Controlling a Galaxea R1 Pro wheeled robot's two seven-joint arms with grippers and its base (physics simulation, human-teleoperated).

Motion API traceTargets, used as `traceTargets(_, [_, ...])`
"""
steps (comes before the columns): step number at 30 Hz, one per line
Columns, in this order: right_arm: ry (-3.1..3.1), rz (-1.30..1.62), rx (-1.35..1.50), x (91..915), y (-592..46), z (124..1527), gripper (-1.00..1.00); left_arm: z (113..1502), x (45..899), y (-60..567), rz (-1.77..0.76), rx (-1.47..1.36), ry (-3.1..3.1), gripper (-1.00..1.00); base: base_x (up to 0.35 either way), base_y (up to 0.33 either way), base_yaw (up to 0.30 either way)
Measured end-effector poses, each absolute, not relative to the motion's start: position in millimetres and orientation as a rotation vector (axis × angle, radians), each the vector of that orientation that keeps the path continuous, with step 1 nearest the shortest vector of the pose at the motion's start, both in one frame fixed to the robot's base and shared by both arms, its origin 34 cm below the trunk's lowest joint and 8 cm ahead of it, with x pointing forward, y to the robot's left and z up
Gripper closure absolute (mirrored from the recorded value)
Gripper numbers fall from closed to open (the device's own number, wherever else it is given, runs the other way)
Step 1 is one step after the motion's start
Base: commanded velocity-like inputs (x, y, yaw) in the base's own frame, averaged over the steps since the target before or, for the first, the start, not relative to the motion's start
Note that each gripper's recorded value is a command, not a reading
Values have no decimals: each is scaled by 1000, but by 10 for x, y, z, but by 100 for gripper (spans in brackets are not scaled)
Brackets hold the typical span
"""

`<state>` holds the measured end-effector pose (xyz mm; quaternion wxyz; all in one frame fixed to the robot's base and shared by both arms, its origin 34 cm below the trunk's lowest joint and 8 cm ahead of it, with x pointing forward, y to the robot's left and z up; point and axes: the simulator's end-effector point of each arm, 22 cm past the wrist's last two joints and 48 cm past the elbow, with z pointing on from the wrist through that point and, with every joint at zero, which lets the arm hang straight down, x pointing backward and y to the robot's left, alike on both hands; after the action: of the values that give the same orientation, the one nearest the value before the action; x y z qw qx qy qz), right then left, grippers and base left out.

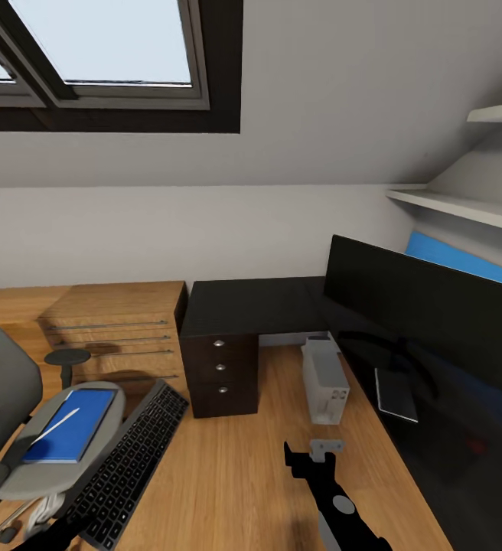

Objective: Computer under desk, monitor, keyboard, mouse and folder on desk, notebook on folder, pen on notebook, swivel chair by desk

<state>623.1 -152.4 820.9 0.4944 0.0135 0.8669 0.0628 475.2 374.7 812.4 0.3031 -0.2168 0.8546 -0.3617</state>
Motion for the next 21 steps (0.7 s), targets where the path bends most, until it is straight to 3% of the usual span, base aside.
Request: traceTargets(21, [2210, 147, 46, 6366, -1602, 8319, -100, 8543, 5118, 3904, -889, -435, 2257, 100, 0, 0, 0])
